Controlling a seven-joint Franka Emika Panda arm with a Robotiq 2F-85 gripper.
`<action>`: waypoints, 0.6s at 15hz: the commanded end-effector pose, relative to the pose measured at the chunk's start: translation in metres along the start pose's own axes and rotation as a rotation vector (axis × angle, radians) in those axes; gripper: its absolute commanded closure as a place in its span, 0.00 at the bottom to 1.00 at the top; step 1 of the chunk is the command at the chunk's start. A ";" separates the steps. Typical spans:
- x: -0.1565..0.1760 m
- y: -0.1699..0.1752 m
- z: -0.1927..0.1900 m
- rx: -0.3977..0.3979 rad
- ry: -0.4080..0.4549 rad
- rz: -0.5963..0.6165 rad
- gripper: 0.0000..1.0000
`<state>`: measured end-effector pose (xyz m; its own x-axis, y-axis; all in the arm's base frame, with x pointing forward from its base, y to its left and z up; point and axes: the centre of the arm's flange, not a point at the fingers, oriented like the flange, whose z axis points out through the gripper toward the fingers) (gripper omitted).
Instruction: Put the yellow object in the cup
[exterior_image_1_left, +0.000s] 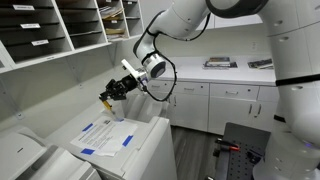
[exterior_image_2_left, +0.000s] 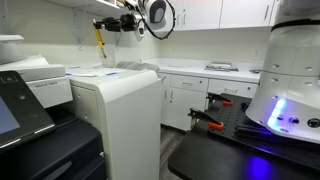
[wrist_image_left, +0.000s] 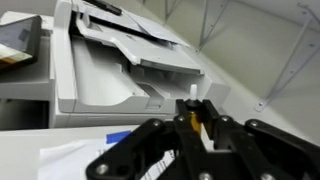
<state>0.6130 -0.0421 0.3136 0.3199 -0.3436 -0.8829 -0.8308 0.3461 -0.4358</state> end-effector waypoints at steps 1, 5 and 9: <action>0.002 -0.012 -0.008 0.045 -0.004 0.008 0.95; 0.010 -0.023 -0.022 0.131 -0.028 0.048 0.95; 0.026 -0.028 -0.028 0.192 -0.053 0.151 0.95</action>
<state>0.6213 -0.0813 0.3115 0.2703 -0.3029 -0.9139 -0.7688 0.5035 -0.3942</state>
